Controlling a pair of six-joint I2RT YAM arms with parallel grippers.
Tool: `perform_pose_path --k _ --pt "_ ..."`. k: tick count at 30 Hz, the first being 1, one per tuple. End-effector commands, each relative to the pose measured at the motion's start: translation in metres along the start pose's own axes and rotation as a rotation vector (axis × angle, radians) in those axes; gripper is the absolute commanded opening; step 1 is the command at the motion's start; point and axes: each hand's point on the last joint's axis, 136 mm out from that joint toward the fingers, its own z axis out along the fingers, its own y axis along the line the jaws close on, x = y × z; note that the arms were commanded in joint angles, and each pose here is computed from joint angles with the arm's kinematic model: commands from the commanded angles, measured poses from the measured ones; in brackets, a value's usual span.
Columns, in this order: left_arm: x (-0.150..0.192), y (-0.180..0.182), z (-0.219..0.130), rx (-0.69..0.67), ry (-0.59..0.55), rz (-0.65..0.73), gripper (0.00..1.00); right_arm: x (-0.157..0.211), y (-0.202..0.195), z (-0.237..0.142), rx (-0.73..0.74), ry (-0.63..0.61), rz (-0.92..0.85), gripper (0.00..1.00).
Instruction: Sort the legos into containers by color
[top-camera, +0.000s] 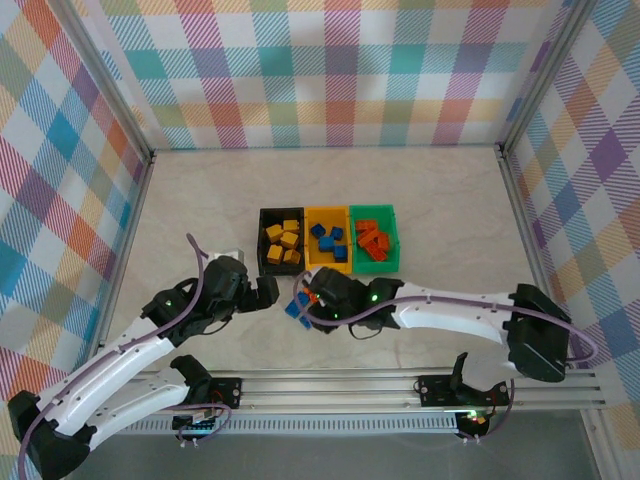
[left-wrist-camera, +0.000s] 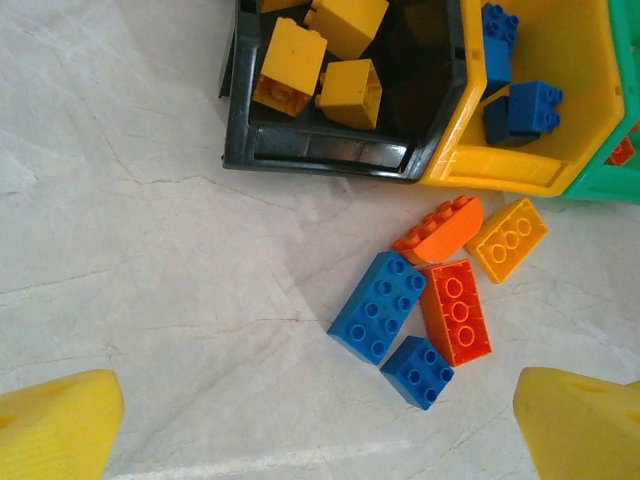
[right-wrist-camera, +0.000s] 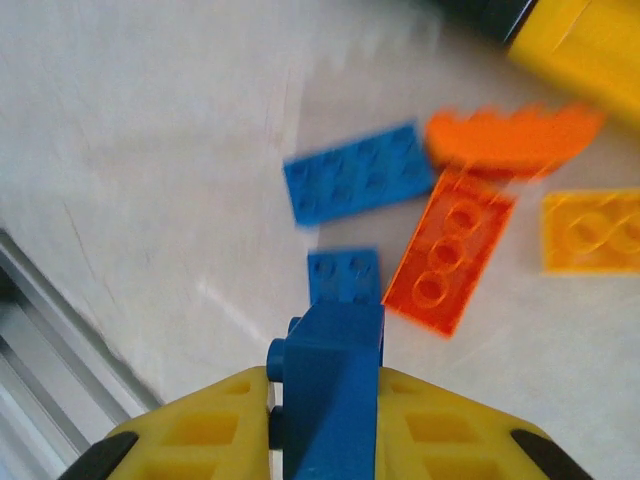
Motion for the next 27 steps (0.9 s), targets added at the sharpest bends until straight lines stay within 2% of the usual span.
perform_pose_path --k 1,8,12,16,18,22,24,27 --pt "0.002 -0.006 0.007 0.022 0.006 0.021 1.00 -0.045 -0.038 -0.020 0.106 -0.088 0.059 0.26" --pt "0.024 -0.011 0.037 0.035 0.099 0.030 1.00 -0.111 -0.095 0.004 0.200 -0.099 0.183 0.26" --pt "0.036 -0.017 0.052 -0.002 0.147 0.089 0.99 -0.130 -0.117 0.032 0.233 -0.058 0.230 0.29" --pt "0.042 -0.023 0.070 -0.032 0.174 0.133 0.92 -0.140 -0.130 0.053 0.250 -0.029 0.276 0.33" --pt "0.044 -0.025 0.077 -0.043 0.184 0.150 0.88 -0.147 -0.132 0.054 0.249 -0.037 0.292 0.42" --pt "0.044 -0.030 0.090 -0.054 0.193 0.180 0.79 -0.163 -0.124 0.036 0.216 -0.101 0.296 0.73" --pt "0.044 -0.035 0.094 -0.049 0.197 0.198 0.75 -0.163 -0.120 0.023 0.190 -0.138 0.298 0.79" --pt "0.046 -0.041 0.103 -0.040 0.209 0.218 0.73 -0.154 -0.115 0.007 0.157 -0.176 0.307 0.83"
